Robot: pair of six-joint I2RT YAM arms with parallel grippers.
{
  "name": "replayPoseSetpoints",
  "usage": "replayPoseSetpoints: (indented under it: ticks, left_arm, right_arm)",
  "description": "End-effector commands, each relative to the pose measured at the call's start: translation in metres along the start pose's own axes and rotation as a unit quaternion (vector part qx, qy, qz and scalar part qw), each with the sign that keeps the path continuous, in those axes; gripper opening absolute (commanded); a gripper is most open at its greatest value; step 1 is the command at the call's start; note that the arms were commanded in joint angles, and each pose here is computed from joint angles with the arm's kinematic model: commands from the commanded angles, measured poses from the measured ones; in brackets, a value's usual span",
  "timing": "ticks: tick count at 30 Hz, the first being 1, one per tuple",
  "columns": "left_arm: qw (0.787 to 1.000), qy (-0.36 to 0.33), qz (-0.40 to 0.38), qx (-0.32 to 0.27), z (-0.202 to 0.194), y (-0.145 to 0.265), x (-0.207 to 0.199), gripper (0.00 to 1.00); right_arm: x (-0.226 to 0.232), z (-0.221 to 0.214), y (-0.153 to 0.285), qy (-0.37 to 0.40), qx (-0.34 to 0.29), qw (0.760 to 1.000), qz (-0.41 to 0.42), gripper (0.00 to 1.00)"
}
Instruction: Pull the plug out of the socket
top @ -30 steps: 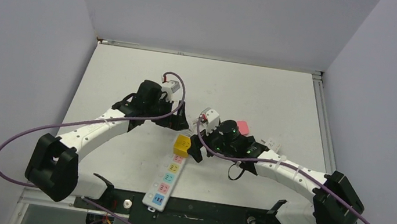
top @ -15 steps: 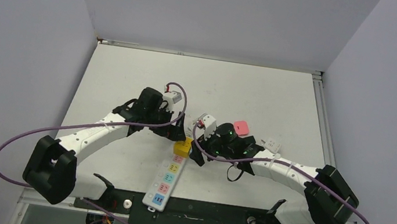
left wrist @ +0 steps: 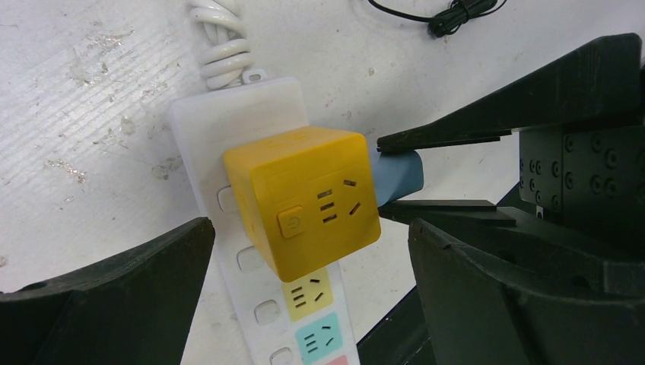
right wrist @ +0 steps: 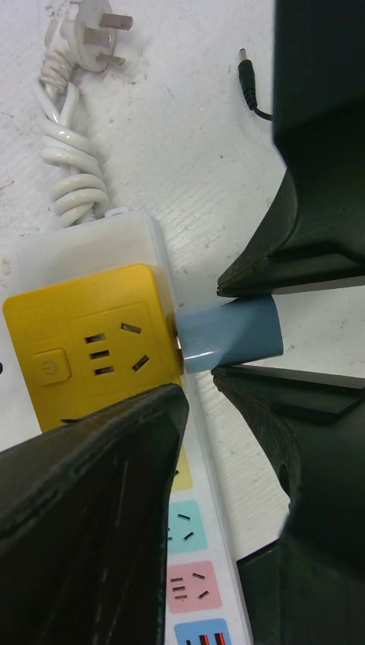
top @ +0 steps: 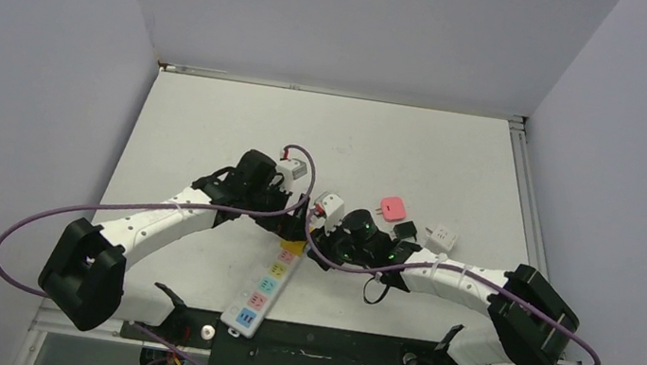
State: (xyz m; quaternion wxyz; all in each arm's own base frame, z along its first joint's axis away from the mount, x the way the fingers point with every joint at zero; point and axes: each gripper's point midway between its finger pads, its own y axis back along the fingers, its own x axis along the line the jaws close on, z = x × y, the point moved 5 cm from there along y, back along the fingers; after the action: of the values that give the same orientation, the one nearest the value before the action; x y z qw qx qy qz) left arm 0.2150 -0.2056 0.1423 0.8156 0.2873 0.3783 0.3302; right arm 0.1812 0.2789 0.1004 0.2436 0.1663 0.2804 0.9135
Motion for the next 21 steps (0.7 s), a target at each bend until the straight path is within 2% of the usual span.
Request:
replayPoseSetpoints:
  ticks: [1, 8, 15, 21]
  left_arm:
    - [1.000, -0.020, 0.003, -0.012, 0.010, 0.002, -0.005, 0.97]
    - [0.998, -0.050, 0.033, -0.002, 0.005, -0.001, -0.008, 0.97]
    - [0.996, -0.069, 0.055, 0.008, -0.001, -0.006, -0.010, 0.97]
    - [0.996, -0.070, 0.060, 0.001, 0.006, -0.010, -0.010, 0.92]
  right_arm:
    - [-0.002, 0.012, 0.005, -0.011, -0.057, 0.997, -0.051, 0.17]
    - [-0.002, 0.012, 0.008, -0.024, -0.086, 0.992, -0.093, 0.09]
    - [0.000, 0.014, 0.007, -0.024, -0.088, 0.991, -0.094, 0.08]
    - [0.002, 0.012, 0.006, -0.021, -0.084, 0.992, -0.091, 0.05]
